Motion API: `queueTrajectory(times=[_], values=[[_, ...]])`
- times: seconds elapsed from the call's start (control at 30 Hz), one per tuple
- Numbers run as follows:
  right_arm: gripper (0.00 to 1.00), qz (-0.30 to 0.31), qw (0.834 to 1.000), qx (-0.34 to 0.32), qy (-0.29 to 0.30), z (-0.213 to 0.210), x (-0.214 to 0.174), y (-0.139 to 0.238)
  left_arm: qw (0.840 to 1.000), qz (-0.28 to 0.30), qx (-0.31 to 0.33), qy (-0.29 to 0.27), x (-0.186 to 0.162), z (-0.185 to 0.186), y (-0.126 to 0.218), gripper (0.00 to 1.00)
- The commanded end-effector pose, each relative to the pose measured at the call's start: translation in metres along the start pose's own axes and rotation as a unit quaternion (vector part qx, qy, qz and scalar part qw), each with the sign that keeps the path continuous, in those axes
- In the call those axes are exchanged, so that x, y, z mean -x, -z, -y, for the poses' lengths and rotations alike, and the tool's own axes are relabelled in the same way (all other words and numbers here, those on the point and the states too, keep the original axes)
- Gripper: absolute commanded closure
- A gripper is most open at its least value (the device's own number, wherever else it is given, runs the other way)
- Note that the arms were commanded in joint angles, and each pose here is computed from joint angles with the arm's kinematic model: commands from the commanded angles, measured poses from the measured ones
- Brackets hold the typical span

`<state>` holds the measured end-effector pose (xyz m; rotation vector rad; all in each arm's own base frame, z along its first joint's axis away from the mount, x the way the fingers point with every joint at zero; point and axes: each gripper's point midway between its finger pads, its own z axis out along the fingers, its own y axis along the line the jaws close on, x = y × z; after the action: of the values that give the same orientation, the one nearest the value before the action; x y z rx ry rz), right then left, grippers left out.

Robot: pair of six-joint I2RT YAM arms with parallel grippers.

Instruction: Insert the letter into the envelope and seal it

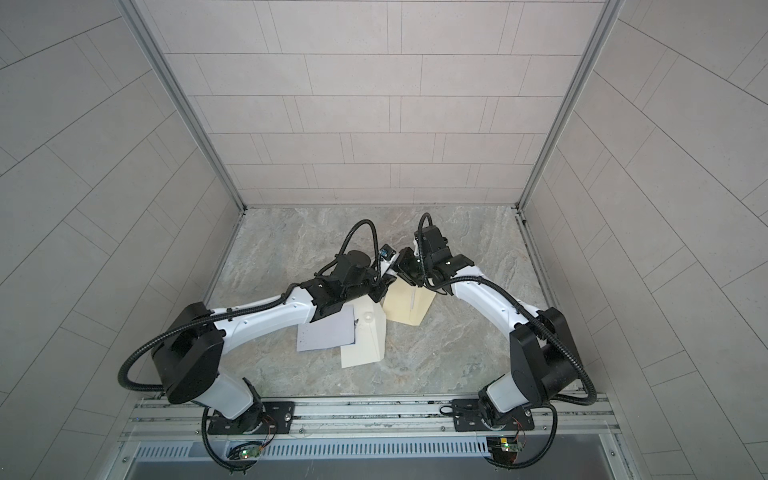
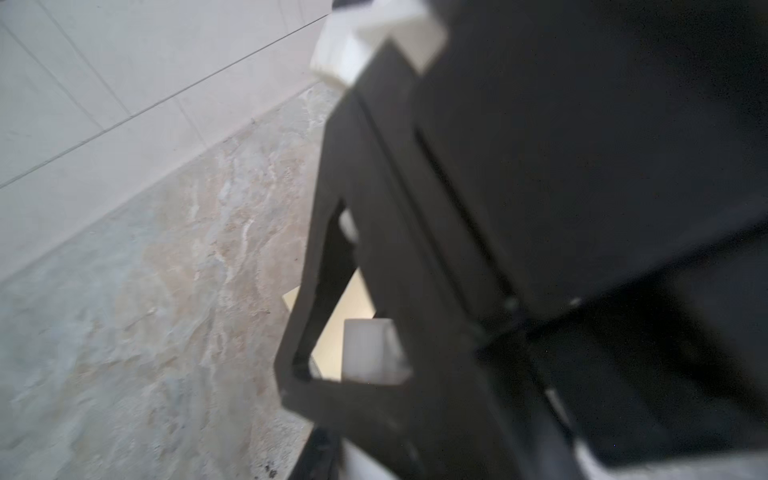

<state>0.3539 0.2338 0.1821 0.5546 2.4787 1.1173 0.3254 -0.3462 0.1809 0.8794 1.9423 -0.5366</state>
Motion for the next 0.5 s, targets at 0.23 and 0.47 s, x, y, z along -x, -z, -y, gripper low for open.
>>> queueTrajectory(times=[0.23,0.47], values=[[0.49,0.034,0.994,0.067,0.079,-0.031,0.012,0.057,0.969,0.055,-0.216,0.110,0.044,0.028,0.028,1.00],[0.49,0.010,0.994,0.072,0.087,-0.034,0.008,0.052,0.961,0.053,-0.246,0.110,0.049,0.036,0.029,1.00]])
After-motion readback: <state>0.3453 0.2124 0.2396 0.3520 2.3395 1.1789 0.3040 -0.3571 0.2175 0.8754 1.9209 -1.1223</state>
